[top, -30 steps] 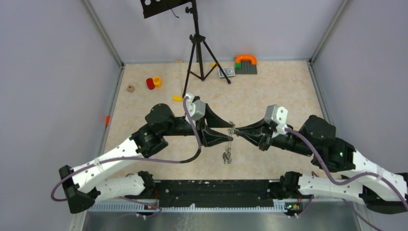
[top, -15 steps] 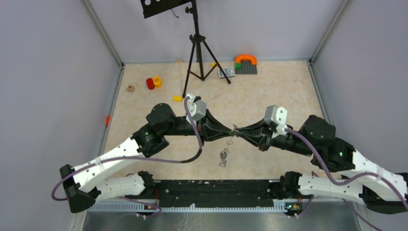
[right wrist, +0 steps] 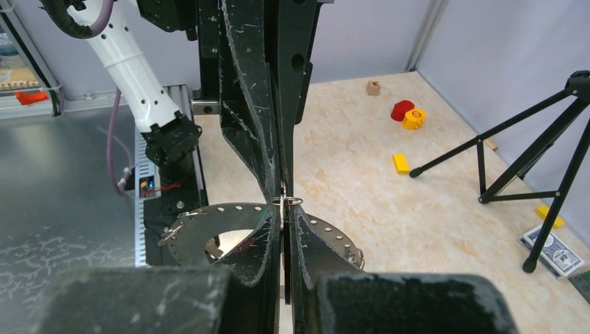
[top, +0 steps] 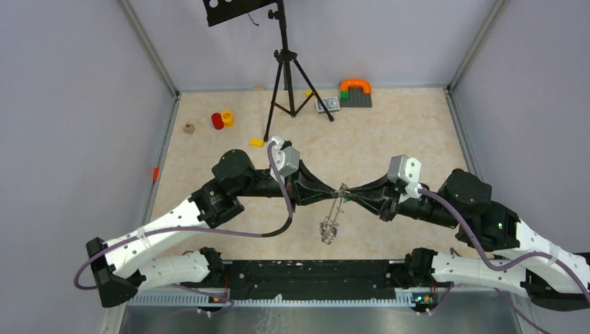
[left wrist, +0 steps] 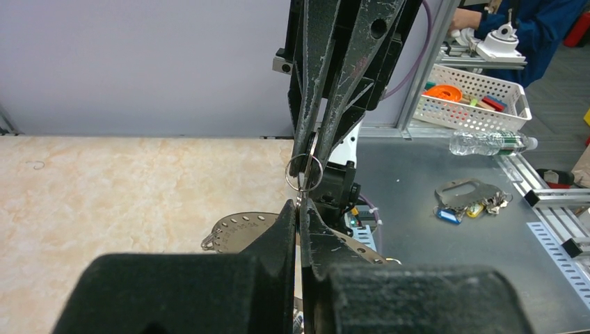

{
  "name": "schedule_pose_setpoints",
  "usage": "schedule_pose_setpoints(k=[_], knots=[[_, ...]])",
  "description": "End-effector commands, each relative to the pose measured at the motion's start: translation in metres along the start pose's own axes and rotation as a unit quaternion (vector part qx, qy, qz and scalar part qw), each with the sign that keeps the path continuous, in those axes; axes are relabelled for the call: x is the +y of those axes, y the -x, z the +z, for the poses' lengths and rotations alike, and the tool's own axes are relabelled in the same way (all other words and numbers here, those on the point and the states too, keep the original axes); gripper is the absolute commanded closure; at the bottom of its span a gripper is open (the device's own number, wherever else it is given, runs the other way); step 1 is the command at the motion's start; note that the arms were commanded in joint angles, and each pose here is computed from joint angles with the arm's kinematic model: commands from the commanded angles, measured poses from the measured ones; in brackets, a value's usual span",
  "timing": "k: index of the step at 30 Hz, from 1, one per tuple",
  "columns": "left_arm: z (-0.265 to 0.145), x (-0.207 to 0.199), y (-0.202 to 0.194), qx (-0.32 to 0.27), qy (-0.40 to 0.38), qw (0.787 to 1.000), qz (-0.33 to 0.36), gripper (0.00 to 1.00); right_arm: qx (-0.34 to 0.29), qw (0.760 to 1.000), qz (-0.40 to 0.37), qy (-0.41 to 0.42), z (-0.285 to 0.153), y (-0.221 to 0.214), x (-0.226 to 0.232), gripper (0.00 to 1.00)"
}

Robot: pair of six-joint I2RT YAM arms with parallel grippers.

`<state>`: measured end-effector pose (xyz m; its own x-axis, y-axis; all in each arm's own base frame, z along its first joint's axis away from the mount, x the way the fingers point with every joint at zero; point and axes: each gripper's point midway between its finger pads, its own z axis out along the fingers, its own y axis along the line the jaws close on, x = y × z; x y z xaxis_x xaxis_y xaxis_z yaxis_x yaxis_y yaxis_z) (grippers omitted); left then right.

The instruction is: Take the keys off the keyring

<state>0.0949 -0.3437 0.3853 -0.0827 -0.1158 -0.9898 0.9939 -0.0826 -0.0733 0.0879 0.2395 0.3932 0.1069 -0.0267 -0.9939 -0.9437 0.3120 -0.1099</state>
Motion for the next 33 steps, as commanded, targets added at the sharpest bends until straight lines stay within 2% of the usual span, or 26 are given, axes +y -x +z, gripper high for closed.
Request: schedule_pose_setpoints(k=[1,33], knots=[[-0.004,-0.003,0.018,-0.014,0.005,1.000,0.020,1.00,-0.055,0.998,0.009,0.000,-0.009,0.027,0.001,1.00],[-0.009,-0.008,0.028,-0.028,0.004,0.999,0.031,1.00,-0.019,0.999,0.022,0.019,0.011,-0.011,0.010,1.00]])
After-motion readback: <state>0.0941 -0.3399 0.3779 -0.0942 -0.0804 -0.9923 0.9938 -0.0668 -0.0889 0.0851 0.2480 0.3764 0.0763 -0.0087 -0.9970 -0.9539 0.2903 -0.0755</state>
